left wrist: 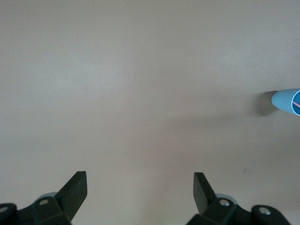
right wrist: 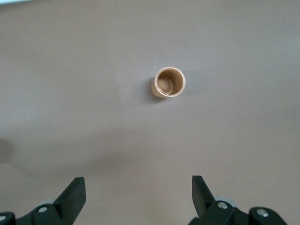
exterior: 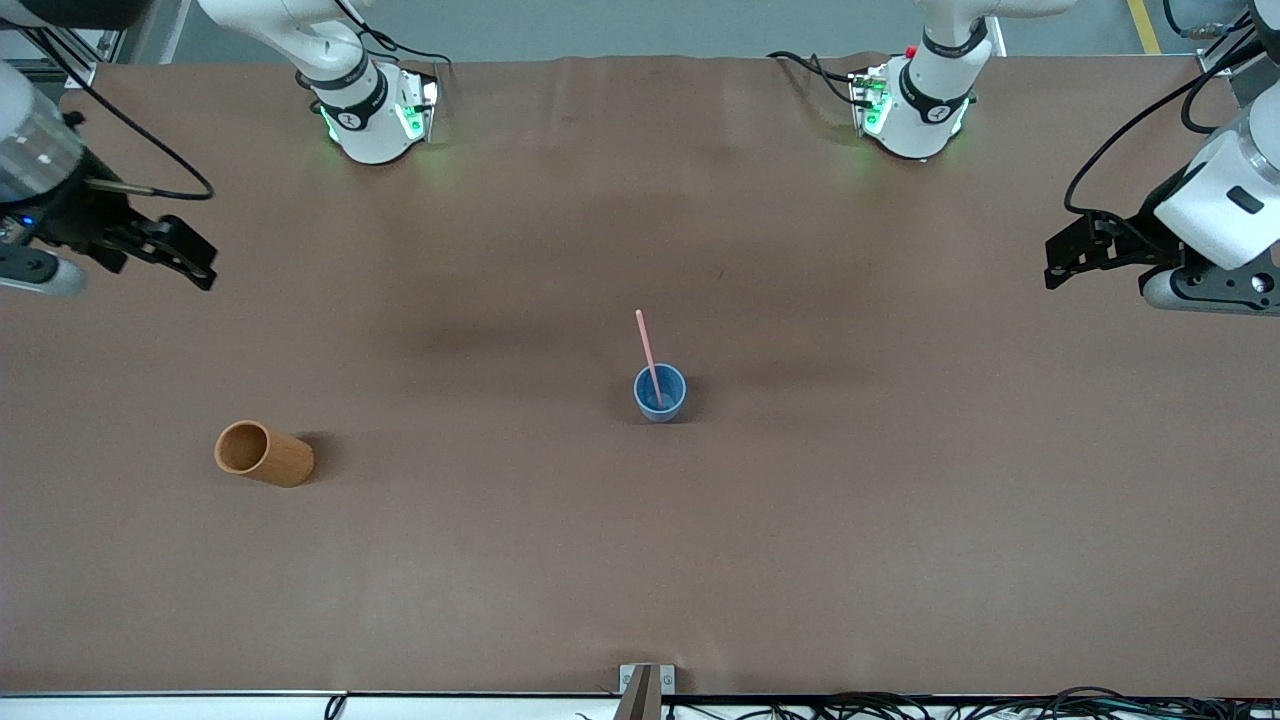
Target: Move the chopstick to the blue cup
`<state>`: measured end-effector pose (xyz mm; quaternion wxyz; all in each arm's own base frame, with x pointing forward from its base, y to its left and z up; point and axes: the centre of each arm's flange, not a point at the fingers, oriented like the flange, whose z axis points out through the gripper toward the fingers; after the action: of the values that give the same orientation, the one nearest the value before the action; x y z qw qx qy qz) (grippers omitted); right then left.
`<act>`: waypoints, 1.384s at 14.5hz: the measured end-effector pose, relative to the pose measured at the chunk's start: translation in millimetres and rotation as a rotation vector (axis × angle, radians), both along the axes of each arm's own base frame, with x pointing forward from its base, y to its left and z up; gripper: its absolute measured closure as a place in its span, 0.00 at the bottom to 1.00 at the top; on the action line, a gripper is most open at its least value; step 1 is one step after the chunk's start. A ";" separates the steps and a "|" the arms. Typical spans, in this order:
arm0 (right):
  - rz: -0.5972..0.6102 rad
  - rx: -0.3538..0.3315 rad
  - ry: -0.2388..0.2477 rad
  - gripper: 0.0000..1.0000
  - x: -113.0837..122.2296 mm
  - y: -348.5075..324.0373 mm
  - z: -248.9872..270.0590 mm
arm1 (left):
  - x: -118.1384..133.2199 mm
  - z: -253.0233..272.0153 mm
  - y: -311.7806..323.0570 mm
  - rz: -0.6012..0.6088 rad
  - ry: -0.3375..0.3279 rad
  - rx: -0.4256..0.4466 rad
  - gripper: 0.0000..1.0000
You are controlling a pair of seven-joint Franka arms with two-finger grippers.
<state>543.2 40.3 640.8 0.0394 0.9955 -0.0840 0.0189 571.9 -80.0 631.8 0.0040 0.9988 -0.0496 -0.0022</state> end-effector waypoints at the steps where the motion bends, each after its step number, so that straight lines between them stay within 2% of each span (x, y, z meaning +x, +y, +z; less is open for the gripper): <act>1: 0.014 0.002 0.008 0.00 -2.2 -14.7 2.3 | 0.1 0.1 0.2 0.000 -0.001 0.000 0.00; 4: 0.038 0.003 0.014 0.00 -6.1 -47.7 7.1 | 0.2 0.2 0.4 0.001 -0.001 0.000 0.00; 7: 0.053 0.001 -0.009 0.00 -8.4 -65.1 23.2 | 0.2 0.2 0.5 0.001 -0.001 0.000 0.00; 10: 0.071 0.002 -0.020 0.00 -10.3 -57.6 35.5 | 0.4 1.6 0.7 0.001 -0.005 -0.001 0.00; 16: 0.135 0.005 -0.001 0.00 -6.8 -33.5 28.6 | 0.6 1.8 1.8 0.002 -0.007 0.005 0.00; 20: 0.152 0.074 0.007 0.00 -2.0 -55.7 21.2 | 0.8 1.7 2.9 0.003 -0.008 0.015 0.00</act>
<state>541.3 -15.5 661.9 0.0014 0.9998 -0.0087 0.0153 572.7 -77.2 633.4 -0.0038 0.9988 -0.0482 0.0014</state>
